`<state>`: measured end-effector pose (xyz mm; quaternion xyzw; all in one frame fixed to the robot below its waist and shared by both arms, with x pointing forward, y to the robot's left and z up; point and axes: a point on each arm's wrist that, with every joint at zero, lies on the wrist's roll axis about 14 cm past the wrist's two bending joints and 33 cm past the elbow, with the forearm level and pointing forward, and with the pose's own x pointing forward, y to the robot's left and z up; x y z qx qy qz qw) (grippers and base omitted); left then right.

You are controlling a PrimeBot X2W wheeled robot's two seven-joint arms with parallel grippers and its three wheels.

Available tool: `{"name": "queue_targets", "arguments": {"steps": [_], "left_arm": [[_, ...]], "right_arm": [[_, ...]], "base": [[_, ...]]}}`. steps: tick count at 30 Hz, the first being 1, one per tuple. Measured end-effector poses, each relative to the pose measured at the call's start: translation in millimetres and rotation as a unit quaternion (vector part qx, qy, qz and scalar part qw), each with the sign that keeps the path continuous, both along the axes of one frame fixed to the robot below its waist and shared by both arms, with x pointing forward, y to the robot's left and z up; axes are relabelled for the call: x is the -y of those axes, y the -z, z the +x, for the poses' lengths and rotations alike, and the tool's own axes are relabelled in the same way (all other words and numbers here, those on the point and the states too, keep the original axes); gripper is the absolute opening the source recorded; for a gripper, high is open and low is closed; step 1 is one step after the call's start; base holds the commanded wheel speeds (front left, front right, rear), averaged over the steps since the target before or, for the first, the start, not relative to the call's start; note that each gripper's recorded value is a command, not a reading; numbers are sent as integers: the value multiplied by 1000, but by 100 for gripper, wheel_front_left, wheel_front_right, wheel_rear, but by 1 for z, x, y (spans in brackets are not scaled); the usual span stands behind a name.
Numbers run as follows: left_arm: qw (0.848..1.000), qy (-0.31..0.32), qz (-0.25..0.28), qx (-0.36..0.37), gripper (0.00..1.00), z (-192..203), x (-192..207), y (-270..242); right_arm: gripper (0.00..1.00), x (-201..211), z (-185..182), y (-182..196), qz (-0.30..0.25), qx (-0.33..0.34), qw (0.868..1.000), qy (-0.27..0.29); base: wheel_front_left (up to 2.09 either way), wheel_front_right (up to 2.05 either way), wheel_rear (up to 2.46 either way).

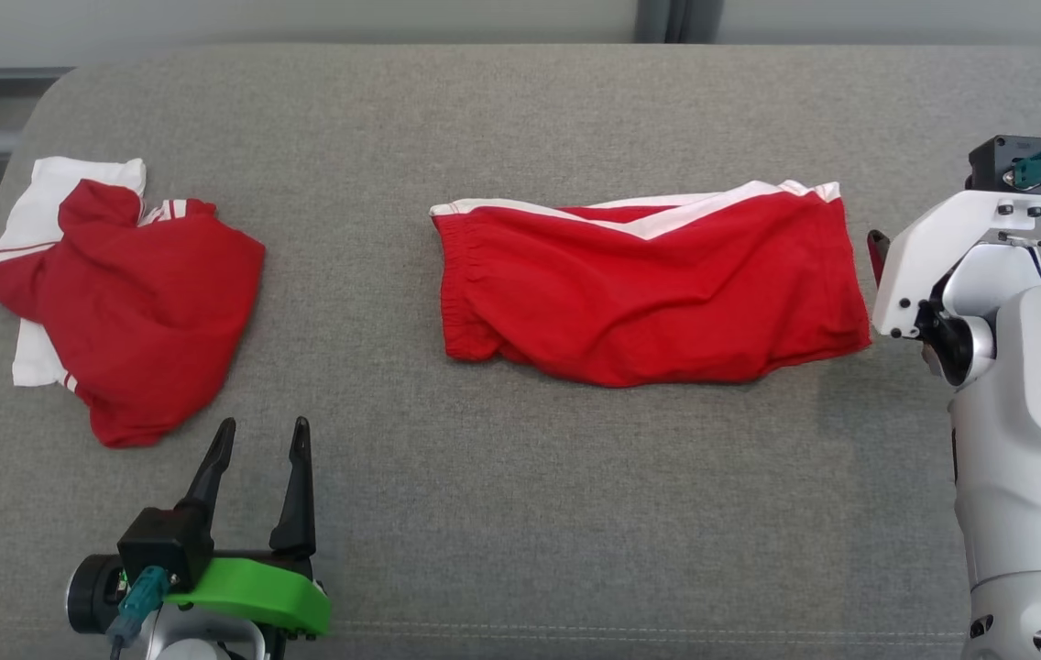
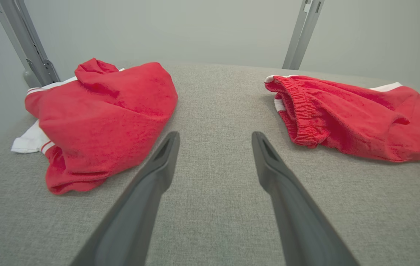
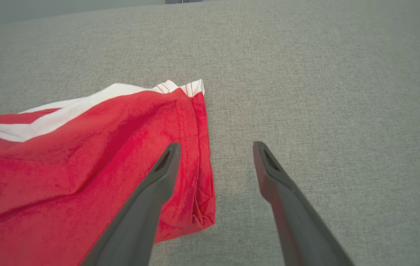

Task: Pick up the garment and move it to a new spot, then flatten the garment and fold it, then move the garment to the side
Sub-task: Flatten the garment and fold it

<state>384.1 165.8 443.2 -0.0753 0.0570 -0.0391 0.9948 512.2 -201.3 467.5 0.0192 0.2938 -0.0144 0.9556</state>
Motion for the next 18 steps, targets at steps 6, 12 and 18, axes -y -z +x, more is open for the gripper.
{"name": "queue_targets", "arguments": {"steps": [6, 12, 18], "left_arm": [[1000, -7, 5, -16, 100, 3, -8, 11], [999, -18, 10, -32, 100, 1, -17, 22], [998, -26, 12, -48, 100, -4, -24, 31]], "right_arm": [[100, -4, 12, 33, -3, -52, 999, 1], [100, -10, 18, 63, -18, -92, 996, -10], [100, -18, 19, 84, 1, -122, 992, -8]], "base": [[0, 0, 0], [0, 0, 0], [0, 0, 0]]}}
